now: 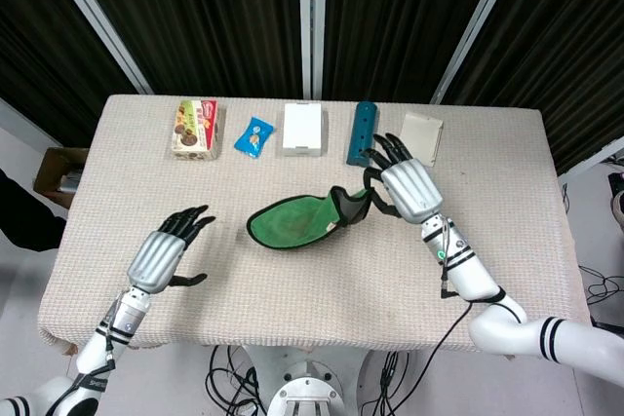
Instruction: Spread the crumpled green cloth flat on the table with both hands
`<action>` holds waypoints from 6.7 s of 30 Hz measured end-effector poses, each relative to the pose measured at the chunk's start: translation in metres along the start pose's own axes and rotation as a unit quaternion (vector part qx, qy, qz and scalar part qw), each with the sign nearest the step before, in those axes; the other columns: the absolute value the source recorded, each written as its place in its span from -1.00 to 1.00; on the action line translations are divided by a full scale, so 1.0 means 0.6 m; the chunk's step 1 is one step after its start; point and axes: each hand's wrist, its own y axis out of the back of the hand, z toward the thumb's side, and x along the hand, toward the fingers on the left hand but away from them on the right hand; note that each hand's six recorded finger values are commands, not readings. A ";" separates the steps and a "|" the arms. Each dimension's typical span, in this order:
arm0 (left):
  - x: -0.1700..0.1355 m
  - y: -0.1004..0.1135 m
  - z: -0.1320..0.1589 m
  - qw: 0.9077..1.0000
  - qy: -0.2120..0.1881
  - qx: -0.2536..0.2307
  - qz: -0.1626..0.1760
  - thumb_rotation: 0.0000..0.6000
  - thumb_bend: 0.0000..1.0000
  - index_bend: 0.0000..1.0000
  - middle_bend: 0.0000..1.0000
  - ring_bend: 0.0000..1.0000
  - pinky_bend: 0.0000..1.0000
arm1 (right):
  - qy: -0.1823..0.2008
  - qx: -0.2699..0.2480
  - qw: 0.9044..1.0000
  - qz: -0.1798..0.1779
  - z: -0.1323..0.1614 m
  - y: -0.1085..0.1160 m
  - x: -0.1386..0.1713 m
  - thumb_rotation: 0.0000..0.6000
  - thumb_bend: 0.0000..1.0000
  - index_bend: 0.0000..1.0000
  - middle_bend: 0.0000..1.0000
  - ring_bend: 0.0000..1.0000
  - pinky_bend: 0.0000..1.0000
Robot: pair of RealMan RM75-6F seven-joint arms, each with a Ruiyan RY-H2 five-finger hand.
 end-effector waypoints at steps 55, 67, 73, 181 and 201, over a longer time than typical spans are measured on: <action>0.281 -0.078 0.285 0.971 0.064 -0.226 -0.045 1.00 -0.55 -0.13 -0.66 -0.79 -0.57 | -0.006 -0.025 1.000 0.001 0.007 -0.011 -0.050 1.00 -0.04 0.56 -0.61 -1.00 -1.00; 0.290 -0.078 0.292 0.961 0.066 -0.266 -0.031 1.00 -0.05 0.35 -0.26 -0.57 -0.46 | -0.008 -0.031 0.999 0.003 0.003 -0.014 -0.051 1.00 -0.04 0.56 -0.61 -1.00 -1.00; 0.275 -0.065 0.271 0.961 0.059 -0.269 -0.011 1.00 -0.04 0.39 -0.24 -0.56 -0.46 | -0.013 -0.038 0.999 -0.003 -0.006 -0.009 -0.039 1.00 -0.04 0.57 -0.61 -1.00 -1.00; 0.023 -0.116 -0.045 0.999 -0.038 -0.006 -0.008 0.09 -0.79 -0.73 -0.83 -0.84 -0.68 | 0.086 0.078 0.983 0.140 0.083 -0.201 0.125 1.00 -0.99 -0.33 -0.88 -1.00 -1.00; -0.114 0.151 -0.215 0.971 0.187 0.111 0.102 1.00 -0.78 -0.62 -0.76 -0.83 -0.68 | -0.147 -0.022 0.988 -0.041 -0.150 0.024 0.279 1.00 -0.29 -0.40 -0.70 -1.00 -0.95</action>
